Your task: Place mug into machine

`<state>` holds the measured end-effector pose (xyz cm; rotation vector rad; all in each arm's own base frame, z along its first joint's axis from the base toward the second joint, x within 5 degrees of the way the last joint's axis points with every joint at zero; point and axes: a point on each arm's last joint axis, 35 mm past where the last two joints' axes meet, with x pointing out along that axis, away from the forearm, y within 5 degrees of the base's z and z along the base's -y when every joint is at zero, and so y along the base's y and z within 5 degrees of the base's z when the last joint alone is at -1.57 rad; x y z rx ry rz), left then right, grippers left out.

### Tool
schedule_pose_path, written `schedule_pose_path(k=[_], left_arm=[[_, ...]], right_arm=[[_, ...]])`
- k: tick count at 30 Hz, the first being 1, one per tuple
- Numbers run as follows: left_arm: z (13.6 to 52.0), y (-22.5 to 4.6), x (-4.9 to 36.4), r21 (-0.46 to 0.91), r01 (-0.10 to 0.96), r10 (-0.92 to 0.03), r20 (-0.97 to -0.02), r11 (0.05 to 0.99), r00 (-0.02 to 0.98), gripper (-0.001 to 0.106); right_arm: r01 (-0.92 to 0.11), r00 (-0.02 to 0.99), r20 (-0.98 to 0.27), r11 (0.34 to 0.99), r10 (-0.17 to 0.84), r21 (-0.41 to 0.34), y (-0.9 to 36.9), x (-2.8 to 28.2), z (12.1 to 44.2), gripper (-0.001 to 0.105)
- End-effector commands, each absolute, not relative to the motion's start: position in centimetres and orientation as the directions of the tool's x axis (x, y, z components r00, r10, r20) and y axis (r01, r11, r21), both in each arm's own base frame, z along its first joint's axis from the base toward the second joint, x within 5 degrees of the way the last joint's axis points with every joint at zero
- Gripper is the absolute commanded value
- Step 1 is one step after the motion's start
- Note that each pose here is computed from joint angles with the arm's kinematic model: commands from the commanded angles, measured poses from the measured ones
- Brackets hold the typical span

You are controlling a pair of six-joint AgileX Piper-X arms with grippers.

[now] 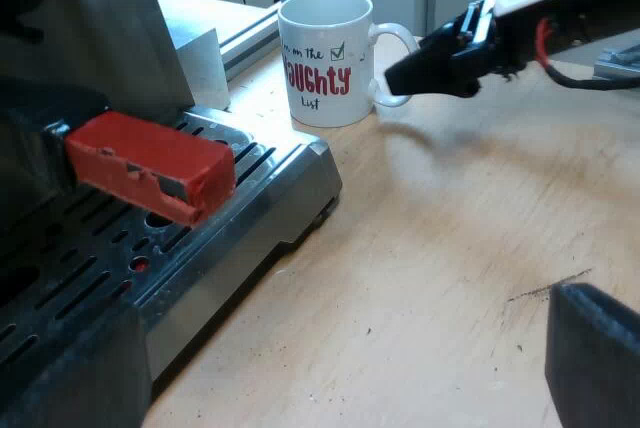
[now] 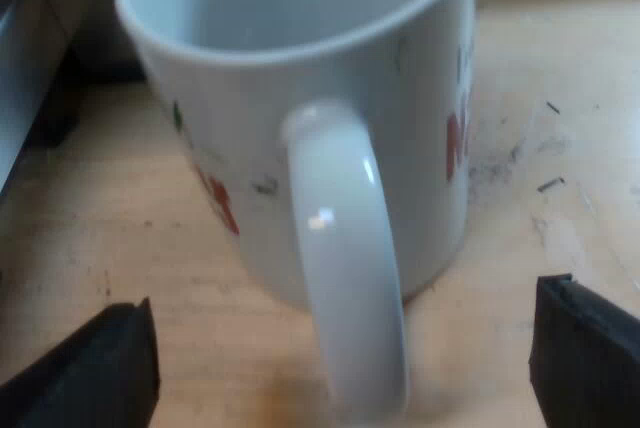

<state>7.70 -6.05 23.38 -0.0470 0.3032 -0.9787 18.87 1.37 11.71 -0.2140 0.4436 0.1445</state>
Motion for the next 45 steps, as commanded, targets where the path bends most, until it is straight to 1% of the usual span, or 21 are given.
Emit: schedule_pose_path(k=[1, 2, 6, 7, 8, 10, 11, 12, 13, 17, 19, 22, 25, 28, 31, 33, 37, 38, 40, 43, 45], left_arm=[[23.4, -6.1, 7.7, -0.171, 0.817, -0.829, -0.228, 0.551, 0.511, 0.081], [23.4, -6.1, 7.7, -0.171, 0.817, -0.829, -0.228, 0.551, 0.511, 0.081], [23.4, -6.1, 7.7, -0.171, 0.817, -0.829, -0.228, 0.551, 0.511, 0.081], [23.4, -6.1, 7.7, -0.171, 0.817, -0.829, -0.228, 0.551, 0.511, 0.081], [23.4, -6.1, 7.7, -0.171, 0.817, -0.829, -0.228, 0.551, 0.511, 0.081], [23.4, -6.1, 7.7, -0.170, 0.815, -0.826, -0.229, 0.554, 0.515, 0.081], [23.4, -6.1, 7.7, -0.169, 0.812, -0.824, -0.229, 0.558, 0.518, 0.081], [23.4, -6.1, 7.7, -0.167, 0.807, -0.818, -0.230, 0.566, 0.526, 0.081], [23.4, -6.0, 7.8, -0.162, 0.796, -0.807, -0.233, 0.583, 0.543, 0.081], [23.4, -5.9, 8.0, -0.163, 0.751, -0.764, -0.241, 0.640, 0.599, 0.081], [23.3, -5.8, 8.1, -0.182, 0.710, -0.730, -0.246, 0.681, 0.637, 0.081], [23.3, -5.8, 8.1, -0.181, 0.707, -0.728, -0.247, 0.684, 0.640, 0.081], [23.3, -5.7, 8.2, -0.176, 0.693, -0.713, -0.249, 0.699, 0.655, 0.081], [23.3, -5.6, 8.3, -0.168, 0.671, -0.690, -0.251, 0.722, 0.679, 0.081], [23.0, -5.7, 8.4, -0.164, 0.674, -0.692, -0.237, 0.721, 0.682, 0.081], [22.4, -5.8, 8.6, -0.159, 0.676, -0.694, -0.218, 0.719, 0.686, 0.081], [22.1, -5.8, 8.8, -0.143, 0.668, -0.683, -0.175, 0.730, 0.709, 0.081], [21.8, -5.7, 9.0, -0.131, 0.627, -0.641, -0.168, 0.768, 0.749, 0.081], [21.5, -5.6, 9.1, -0.123, 0.584, -0.596, -0.177, 0.803, 0.783, 0.081], [21.5, -5.5, 9.2, -0.120, 0.570, -0.583, -0.178, 0.812, 0.793, 0.081], [21.5, -5.5, 9.2, -0.120, 0.571, -0.583, -0.178, 0.812, 0.793, 0.081]], right_arm=[[-0.179, 0.900, -0.428, 0.967, 0.087, -0.181, 1.4, 20.2, 12.0, 0.077], [-0.180, 0.899, -0.428, 0.967, 0.087, -0.181, 1.4, 20.4, 12.0, 0.076], [-0.179, 0.902, -0.423, 0.967, 0.087, -0.182, 1.5, 21.1, 12.1, 0.063], [-0.178, 0.902, -0.422, 0.967, 0.087, -0.182, 1.5, 21.1, 12.2, 0.051], [-0.178, 0.902, -0.422, 0.967, 0.087, -0.182, 1.5, 21.1, 12.2, 0.044], [-0.180, 0.898, -0.431, 0.967, 0.087, -0.181, 1.5, 21.0, 12.1, 0.024], [-0.180, 0.897, -0.433, 0.967, 0.087, -0.181, 1.5, 21.0, 12.0, 0.017], [-0.181, 0.896, -0.436, 0.967, 0.086, -0.180, 1.5, 21.0, 12.0, 0.003], [-0.181, 0.896, -0.436, 0.967, 0.086, -0.180, 1.5, 21.0, 12.0, 0.000], [-0.189, 0.900, -0.426, 0.963, 0.091, -0.193, 1.6, 20.9, 12.5, 0.000], [-0.206, 0.894, -0.438, 0.955, 0.094, -0.215, 1.6, 20.4, 13.2, 0.000], [-0.214, 0.881, -0.466, 0.945, 0.077, -0.248, 1.5, 19.4, 14.2, 0.000], [-0.220, 0.882, -0.465, 0.940, 0.077, -0.261, 1.4, 18.5, 15.4, 0.000], [-0.233, 0.888, -0.454, 0.926, 0.078, -0.296, 1.3, 16.7, 17.1, 0.000], [-0.245, 0.881, -0.465, 0.921, 0.081, -0.304, 1.2, 15.4, 17.8, 0.000], [-0.266, 0.885, -0.453, 0.915, 0.107, -0.303, 1.5, 14.2, 18.5, 0.000], [-0.359, 0.876, -0.438, 0.879, 0.201, -0.315, 2.6, 12.6, 20.1, 0.000], [-0.398, 0.866, -0.442, 0.859, 0.236, -0.322, 3.0, 12.2, 20.5, 0.000], [-0.465, 0.852, -0.421, 0.821, 0.313, -0.331, 4.1, 11.7, 21.4, 0.000], [-0.507, 0.837, -0.405, 0.800, 0.367, -0.323, 5.0, 11.5, 22.0, 0.000], [-0.530, 0.824, -0.403, 0.793, 0.399, -0.298, 5.9, 11.0, 22.0, 0.000]])
